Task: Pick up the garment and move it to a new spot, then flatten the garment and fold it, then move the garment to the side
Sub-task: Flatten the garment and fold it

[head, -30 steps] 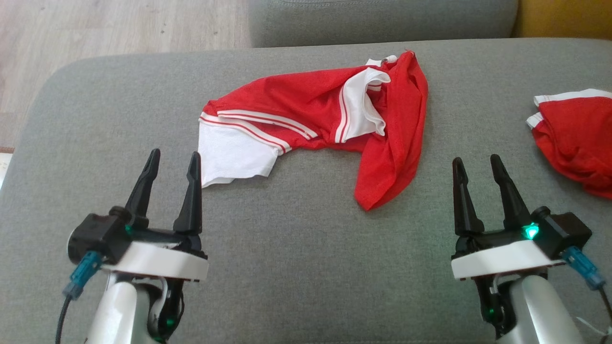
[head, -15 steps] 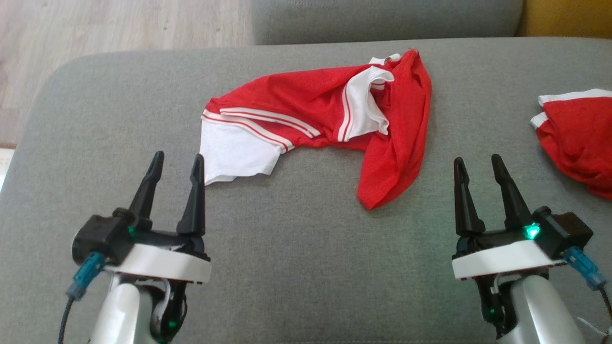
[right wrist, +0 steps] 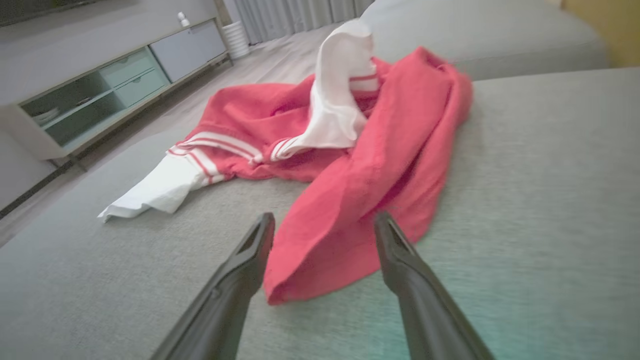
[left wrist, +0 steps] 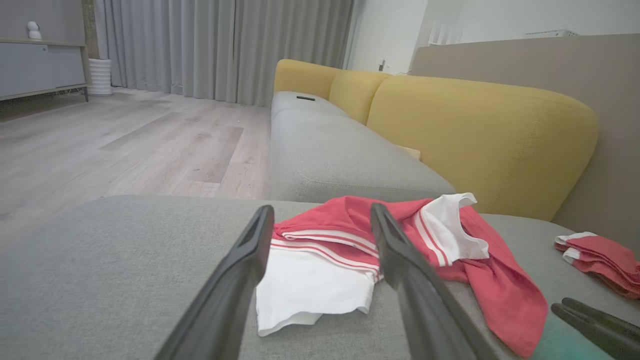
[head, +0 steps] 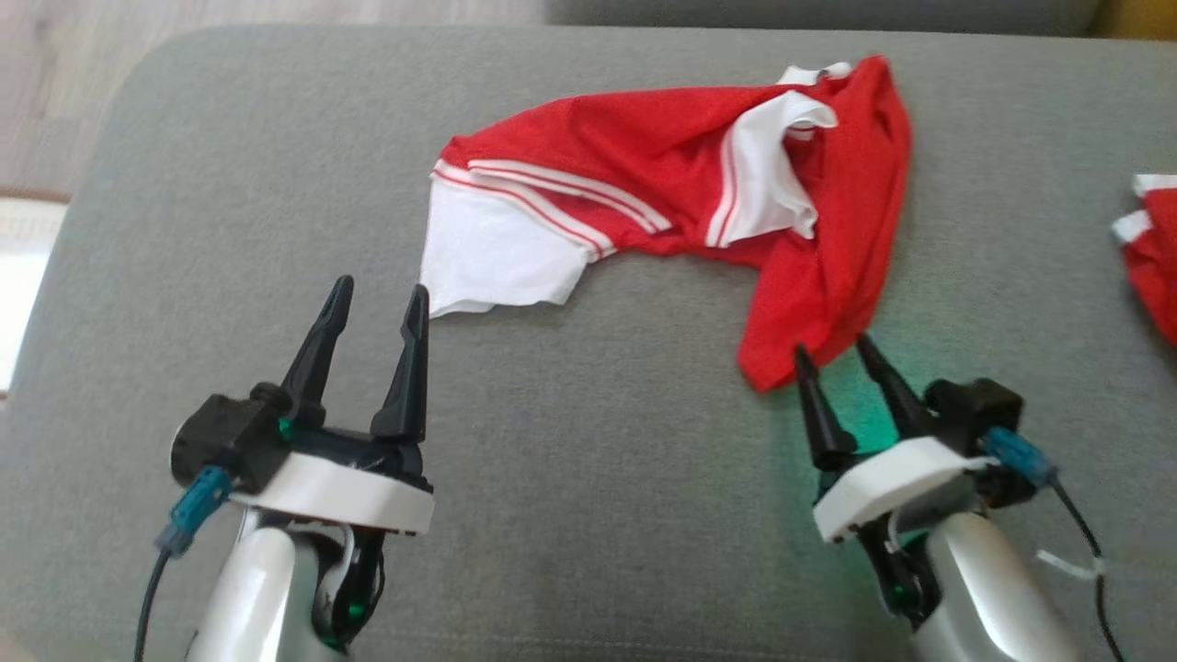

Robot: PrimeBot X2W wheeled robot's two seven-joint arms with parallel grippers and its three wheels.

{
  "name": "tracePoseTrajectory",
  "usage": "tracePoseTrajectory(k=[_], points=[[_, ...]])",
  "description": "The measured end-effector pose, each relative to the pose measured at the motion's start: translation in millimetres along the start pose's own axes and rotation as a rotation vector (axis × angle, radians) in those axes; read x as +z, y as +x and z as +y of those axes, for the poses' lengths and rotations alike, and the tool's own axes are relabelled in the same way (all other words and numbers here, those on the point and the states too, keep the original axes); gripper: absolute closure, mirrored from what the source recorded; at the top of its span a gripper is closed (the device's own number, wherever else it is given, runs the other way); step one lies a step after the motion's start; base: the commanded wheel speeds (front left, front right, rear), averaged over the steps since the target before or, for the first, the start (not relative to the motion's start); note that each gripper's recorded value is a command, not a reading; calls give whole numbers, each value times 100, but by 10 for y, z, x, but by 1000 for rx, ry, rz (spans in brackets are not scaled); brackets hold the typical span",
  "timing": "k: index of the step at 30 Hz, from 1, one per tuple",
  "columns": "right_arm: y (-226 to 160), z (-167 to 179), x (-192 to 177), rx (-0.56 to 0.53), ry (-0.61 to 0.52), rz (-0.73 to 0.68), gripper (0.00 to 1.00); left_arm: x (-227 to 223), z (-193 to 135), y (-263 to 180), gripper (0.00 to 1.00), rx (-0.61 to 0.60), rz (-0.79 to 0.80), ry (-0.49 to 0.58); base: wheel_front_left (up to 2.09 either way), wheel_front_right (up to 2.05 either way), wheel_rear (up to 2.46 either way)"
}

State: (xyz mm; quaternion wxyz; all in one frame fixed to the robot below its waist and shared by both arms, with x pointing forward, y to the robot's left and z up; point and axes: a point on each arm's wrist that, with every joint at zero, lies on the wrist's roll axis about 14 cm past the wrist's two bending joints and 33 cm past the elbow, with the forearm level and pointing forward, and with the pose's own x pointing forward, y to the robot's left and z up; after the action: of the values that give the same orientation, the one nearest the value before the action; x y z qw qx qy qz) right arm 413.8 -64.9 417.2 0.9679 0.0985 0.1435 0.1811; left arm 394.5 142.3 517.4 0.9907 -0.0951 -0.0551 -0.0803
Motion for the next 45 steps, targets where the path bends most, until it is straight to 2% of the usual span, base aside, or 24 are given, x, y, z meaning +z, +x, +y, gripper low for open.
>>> tracePoseTrajectory(k=[6,7,9,14,18,25,31,32,33,34,45], points=[[167,191,-307,61,50,132,0,-33,107,-48,0,35,14,0,0,0,0],[178,217,-353,67,64,150,6,-39,122,-58,0,40,16,1,0,0,0],[198,239,-398,74,59,170,100,-40,139,-70,0,46,18,3,0,0,0],[234,88,-250,33,32,115,100,-16,144,-55,0,50,9,4,0,0,0],[147,-261,-125,-71,5,74,100,6,67,-13,0,26,0,-1,0,0,0],[-197,-928,110,-263,-42,21,100,40,-117,61,0,-30,-15,-13,0,0,0],[-471,-1230,126,-355,-91,45,100,59,-200,58,0,-53,-21,-18,0,0,0],[-492,-1261,168,-367,-94,37,84,62,-209,57,0,-55,-21,-18,0,0,0],[-492,-1253,202,-367,-101,27,3,61,-212,56,0,-56,-21,-18,0,0,0],[-488,-1236,235,-364,-107,17,0,61,-217,54,0,-58,-20,-18,0,0,0],[-587,-855,493,-282,-141,-143,0,24,-286,-10,0,-73,-7,-23,0,0,0]])
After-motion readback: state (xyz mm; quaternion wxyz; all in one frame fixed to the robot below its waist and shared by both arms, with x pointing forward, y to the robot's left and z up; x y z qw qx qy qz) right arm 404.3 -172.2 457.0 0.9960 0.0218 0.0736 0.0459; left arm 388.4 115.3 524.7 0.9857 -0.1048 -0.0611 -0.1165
